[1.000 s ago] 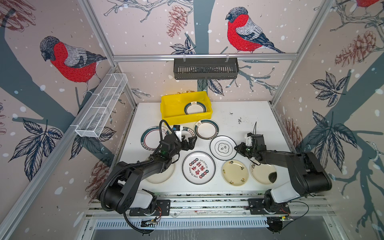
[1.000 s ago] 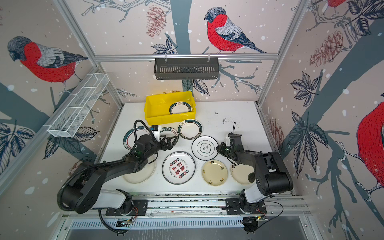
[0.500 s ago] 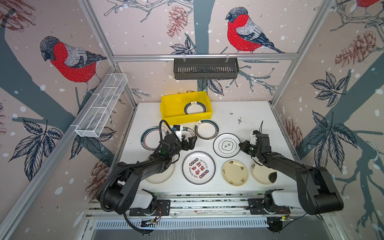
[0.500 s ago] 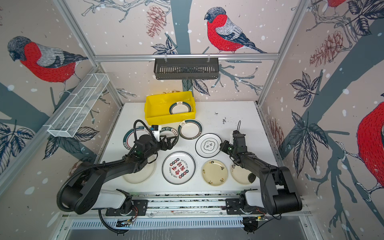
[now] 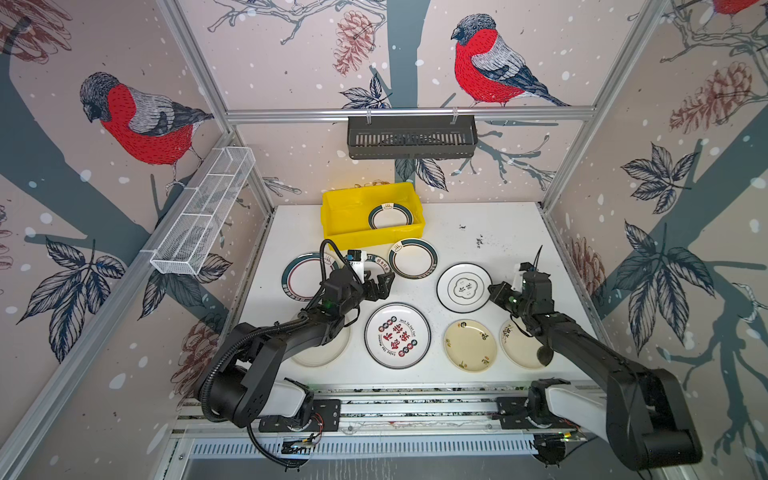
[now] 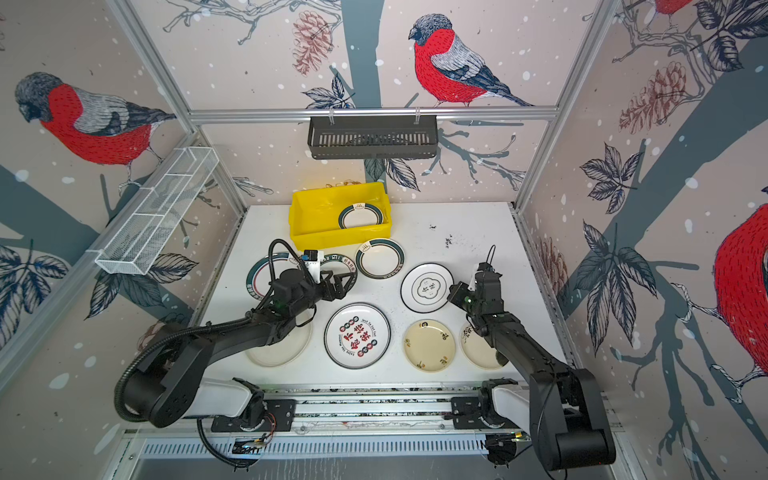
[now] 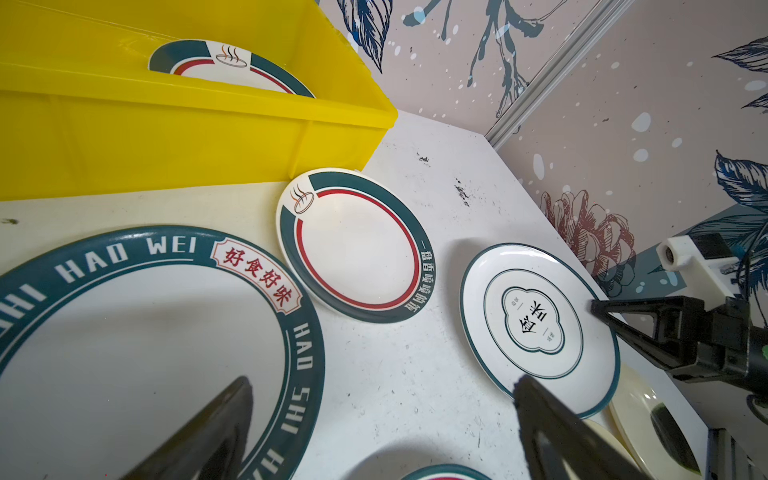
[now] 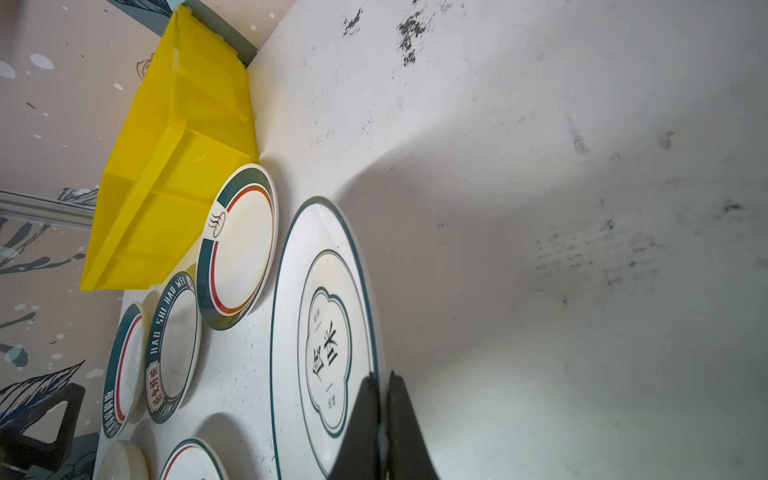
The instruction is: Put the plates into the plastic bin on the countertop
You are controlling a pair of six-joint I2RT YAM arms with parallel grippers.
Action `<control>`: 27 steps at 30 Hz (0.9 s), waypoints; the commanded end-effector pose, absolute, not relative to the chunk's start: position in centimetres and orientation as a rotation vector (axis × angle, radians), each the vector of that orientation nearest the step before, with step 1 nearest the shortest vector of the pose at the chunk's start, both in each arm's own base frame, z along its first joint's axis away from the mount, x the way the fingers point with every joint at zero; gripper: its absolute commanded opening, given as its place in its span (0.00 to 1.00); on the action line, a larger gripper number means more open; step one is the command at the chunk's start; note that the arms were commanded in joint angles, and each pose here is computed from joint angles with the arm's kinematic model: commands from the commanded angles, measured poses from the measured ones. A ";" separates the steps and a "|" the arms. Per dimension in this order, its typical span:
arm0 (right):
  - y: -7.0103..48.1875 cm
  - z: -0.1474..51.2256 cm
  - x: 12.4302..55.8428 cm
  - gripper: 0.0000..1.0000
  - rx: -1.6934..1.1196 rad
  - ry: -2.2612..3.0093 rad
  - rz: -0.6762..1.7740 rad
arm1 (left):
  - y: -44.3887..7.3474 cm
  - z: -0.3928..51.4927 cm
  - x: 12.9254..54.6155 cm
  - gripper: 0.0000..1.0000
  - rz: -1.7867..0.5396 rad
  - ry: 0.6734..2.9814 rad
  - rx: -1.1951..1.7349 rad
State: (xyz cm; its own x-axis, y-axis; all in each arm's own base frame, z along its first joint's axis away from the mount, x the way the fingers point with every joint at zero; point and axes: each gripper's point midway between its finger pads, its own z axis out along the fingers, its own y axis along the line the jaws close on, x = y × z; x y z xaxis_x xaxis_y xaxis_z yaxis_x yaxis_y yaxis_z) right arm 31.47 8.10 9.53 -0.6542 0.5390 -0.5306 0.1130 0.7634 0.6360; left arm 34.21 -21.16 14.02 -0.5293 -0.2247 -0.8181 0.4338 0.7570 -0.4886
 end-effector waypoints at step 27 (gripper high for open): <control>9.4 19.7 31.9 0.00 0.371 1.887 1.080 | -31.2 20.0 37.1 0.96 -1.087 1.848 0.198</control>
State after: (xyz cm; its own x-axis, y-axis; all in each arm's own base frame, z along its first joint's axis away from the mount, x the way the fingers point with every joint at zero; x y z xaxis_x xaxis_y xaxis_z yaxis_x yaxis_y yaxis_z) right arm 31.60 8.74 17.17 -0.5712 0.6393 -0.5149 -0.0620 0.5919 0.8036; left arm 37.32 -30.13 18.48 -0.5490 -0.2730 -0.7900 0.5071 0.6426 -0.5744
